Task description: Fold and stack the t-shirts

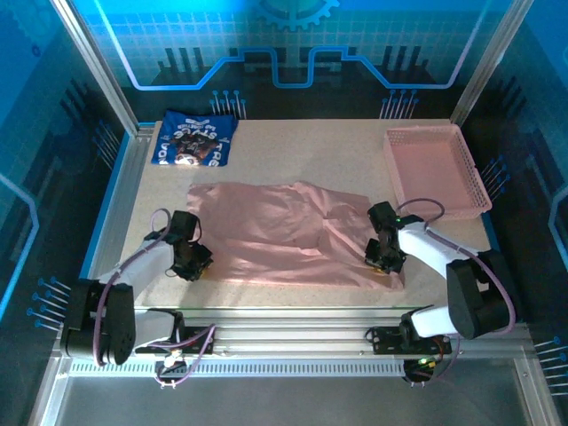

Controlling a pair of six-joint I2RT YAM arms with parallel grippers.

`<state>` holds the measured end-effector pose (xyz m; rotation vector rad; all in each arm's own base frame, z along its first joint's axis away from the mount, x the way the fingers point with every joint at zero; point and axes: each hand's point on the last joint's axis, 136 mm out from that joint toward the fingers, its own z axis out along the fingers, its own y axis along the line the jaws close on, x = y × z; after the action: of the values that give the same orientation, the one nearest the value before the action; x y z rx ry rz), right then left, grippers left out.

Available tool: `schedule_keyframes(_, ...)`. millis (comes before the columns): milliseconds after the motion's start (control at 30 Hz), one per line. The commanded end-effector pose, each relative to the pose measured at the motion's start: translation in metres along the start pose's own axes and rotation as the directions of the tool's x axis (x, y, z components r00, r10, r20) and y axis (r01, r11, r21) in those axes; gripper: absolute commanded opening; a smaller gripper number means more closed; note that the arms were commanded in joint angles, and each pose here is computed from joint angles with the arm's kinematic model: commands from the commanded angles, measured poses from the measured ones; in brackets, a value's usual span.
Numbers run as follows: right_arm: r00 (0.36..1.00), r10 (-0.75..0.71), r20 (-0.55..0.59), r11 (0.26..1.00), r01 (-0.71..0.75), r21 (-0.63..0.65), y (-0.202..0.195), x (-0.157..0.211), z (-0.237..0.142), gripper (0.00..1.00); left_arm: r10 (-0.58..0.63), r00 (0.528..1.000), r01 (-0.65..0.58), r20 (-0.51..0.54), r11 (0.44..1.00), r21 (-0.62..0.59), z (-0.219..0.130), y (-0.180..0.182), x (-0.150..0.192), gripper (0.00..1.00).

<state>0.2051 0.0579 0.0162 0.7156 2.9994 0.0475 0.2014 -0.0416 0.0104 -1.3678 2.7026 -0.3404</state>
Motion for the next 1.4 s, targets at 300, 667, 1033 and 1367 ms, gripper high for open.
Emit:
schedule_keyframes(300,1.000,-0.013,0.000,0.996,0.013,0.090,-0.028,0.016,-0.007,0.22,-0.094,0.993,0.082,-0.068,0.982,-0.172,-0.007,0.064,0.047,0.21)
schedule_keyframes(667,0.962,-0.128,0.241,0.950,0.189,-0.250,0.053,-0.038,-0.094,0.56,0.073,0.989,-0.093,0.127,0.983,0.157,-0.104,-0.069,-0.011,0.74)
schedule_keyframes(1033,0.877,-0.439,0.193,0.850,0.475,-0.227,0.132,-0.159,-0.074,0.58,0.494,0.856,-0.513,0.149,0.849,0.130,-0.101,-0.187,-0.097,0.86)
schedule_keyframes(1367,0.879,-0.465,0.105,0.853,0.476,-0.214,0.145,-0.183,-0.023,0.57,0.530,0.847,-0.530,0.038,0.848,-0.011,-0.055,-0.141,-0.142,0.79)
